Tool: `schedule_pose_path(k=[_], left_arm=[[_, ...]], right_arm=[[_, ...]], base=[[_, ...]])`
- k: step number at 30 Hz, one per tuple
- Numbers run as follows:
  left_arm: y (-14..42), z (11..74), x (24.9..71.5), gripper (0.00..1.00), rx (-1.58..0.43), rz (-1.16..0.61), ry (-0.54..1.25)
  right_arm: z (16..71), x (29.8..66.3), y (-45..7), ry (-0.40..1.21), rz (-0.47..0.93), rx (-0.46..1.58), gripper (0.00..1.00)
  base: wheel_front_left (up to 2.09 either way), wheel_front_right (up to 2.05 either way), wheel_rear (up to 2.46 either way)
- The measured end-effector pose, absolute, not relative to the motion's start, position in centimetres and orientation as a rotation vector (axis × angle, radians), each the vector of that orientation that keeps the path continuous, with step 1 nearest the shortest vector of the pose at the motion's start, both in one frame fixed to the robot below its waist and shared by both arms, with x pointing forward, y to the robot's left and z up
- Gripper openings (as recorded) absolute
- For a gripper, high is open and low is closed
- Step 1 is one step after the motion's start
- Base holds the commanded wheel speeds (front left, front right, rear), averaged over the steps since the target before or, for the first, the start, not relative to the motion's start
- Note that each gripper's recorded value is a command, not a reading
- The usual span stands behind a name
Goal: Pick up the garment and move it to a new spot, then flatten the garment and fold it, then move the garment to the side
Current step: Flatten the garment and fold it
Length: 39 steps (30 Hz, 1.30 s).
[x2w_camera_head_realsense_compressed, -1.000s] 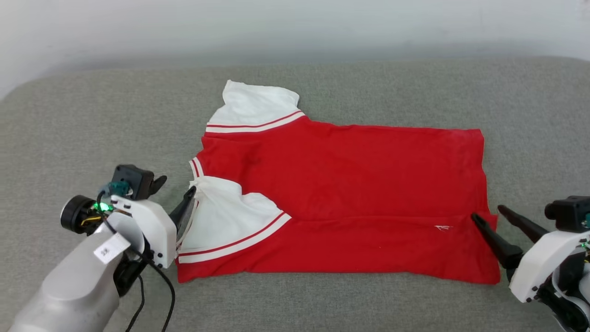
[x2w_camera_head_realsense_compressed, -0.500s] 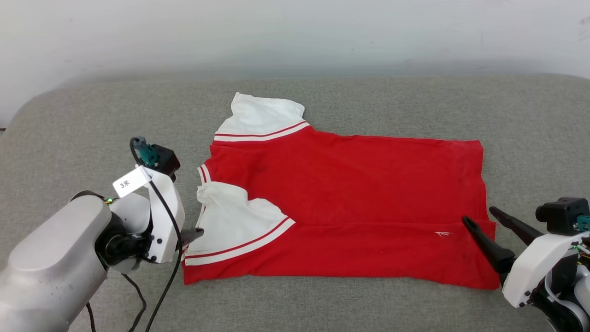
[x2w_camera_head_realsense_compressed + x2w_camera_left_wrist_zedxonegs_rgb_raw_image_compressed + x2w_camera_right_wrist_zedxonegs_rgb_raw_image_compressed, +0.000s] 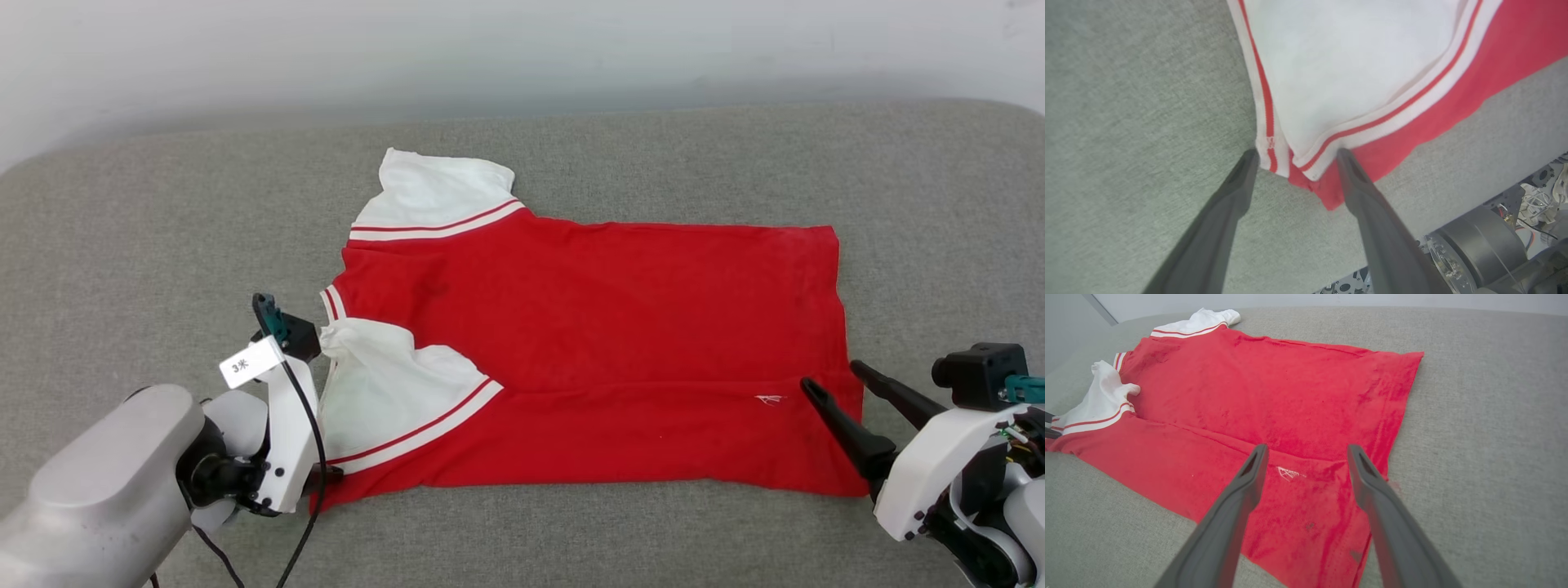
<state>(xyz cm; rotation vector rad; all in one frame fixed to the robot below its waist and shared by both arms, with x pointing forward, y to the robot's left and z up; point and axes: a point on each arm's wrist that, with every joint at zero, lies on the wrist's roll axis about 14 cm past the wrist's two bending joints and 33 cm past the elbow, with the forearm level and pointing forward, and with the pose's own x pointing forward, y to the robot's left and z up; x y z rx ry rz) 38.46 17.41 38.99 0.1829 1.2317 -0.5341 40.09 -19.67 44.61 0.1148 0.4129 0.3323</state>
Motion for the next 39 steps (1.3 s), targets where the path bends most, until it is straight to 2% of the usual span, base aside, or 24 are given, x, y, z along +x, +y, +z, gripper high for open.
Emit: schedule_pose_path(k=[7,8,9,10,20,25,32,39], left_arm=[[16.7,37.1,38.0,1.00,0.149,-0.541,1.254],[16.6,37.1,38.1,0.98,0.150,-0.543,1.248],[16.5,37.2,38.3,0.20,0.148,-0.543,1.230],[16.5,37.3,38.4,0.00,0.145,-0.543,1.214],[15.8,39.7,39.0,0.00,0.097,-0.563,1.065],[15.9,41.4,39.6,0.00,0.095,-0.569,0.990],[15.7,41.9,39.9,0.00,0.113,-0.585,0.958],[15.1,41.6,40.3,0.00,0.125,-0.605,0.946]], right_arm=[[44.2,40.4,-19.4,0.428,0.337,0.119,1.00],[44.3,40.5,-19.4,0.426,0.336,0.117,1.00],[44.4,40.6,-19.5,0.426,0.336,0.110,1.00],[44.6,40.6,-19.7,0.421,0.335,0.102,1.00],[48.2,42.0,-22.7,0.401,0.314,-0.041,1.00],[46.8,40.8,-24.0,0.593,0.324,-0.127,1.00],[42.9,38.6,-23.5,0.832,0.341,-0.104,1.00],[38.5,37.4,-22.2,0.951,0.343,-0.071,1.00]], base=[[0.00,0.00,0.00],[0.00,0.00,0.00],[0.00,0.00,0.00],[0.00,0.00,0.00],[0.00,0.00,0.00],[0.00,0.00,0.00],[0.00,0.00,0.00],[0.00,0.00,0.00]])
